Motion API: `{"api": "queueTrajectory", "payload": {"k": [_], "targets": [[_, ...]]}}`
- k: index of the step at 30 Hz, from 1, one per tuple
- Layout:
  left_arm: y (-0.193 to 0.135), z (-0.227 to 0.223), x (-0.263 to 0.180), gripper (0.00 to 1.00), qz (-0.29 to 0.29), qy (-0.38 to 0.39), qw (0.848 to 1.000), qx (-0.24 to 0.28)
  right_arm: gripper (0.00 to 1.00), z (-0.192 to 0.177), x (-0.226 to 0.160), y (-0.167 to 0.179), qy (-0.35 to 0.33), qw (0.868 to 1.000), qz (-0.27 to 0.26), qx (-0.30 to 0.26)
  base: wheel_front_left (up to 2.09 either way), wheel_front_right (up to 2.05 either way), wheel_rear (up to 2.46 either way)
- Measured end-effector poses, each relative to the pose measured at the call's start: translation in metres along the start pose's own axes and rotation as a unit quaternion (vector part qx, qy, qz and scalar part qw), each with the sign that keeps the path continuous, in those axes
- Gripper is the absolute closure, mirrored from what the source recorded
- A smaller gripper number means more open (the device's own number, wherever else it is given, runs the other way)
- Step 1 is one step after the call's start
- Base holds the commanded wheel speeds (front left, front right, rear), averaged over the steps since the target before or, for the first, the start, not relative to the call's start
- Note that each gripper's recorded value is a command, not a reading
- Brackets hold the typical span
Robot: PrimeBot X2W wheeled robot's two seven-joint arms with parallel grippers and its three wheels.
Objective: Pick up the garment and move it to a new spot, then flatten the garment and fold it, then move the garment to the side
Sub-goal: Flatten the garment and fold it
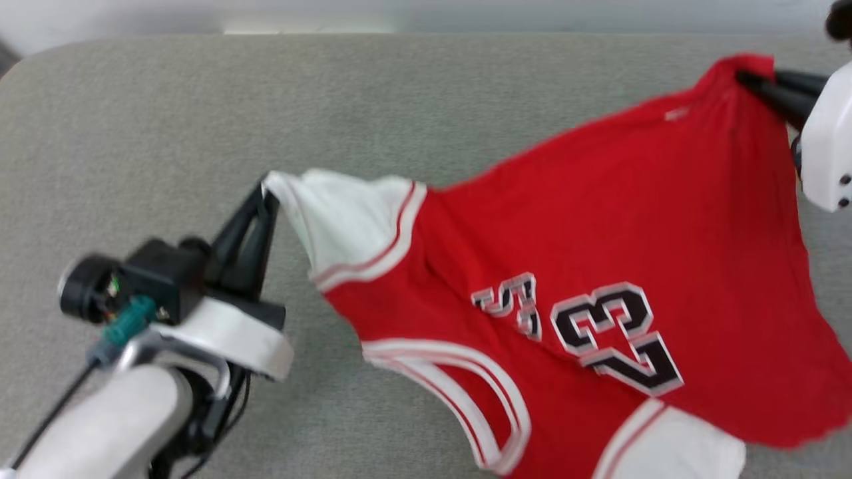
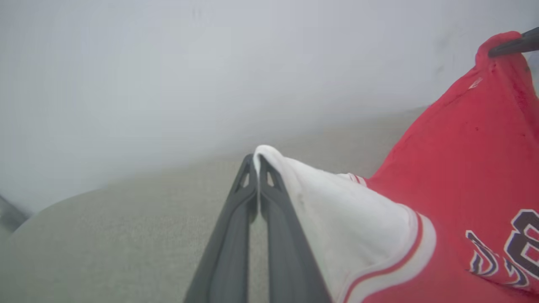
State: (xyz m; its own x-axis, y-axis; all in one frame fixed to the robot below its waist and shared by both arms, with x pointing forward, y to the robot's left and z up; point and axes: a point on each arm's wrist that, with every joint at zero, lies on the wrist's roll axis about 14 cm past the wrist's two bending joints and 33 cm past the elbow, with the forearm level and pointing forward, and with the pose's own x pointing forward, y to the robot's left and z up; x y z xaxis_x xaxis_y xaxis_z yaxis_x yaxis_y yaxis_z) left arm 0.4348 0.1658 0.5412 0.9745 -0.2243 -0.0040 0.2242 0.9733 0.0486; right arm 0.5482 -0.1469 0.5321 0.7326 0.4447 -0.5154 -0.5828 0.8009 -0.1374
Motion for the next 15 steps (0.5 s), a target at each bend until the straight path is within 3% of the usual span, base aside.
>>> {"api": "queueTrajectory", "payload": {"k": [6, 15], "targets": [[-0.01, 0.073, 0.04, 1.0, -0.044, -0.095, 0.994, 0.025, 1.0, 0.048, -0.029, -0.024, -0.1, 0.994, -0.046, -0.009, 0.0, 0.0, 0.0], [-0.002, 0.155, 0.1, 1.0, -0.067, -0.185, 0.976, 0.089, 1.0, 0.111, -0.037, -0.065, -0.215, 0.971, -0.103, -0.008, 0.0, 0.0, 0.0]]}}
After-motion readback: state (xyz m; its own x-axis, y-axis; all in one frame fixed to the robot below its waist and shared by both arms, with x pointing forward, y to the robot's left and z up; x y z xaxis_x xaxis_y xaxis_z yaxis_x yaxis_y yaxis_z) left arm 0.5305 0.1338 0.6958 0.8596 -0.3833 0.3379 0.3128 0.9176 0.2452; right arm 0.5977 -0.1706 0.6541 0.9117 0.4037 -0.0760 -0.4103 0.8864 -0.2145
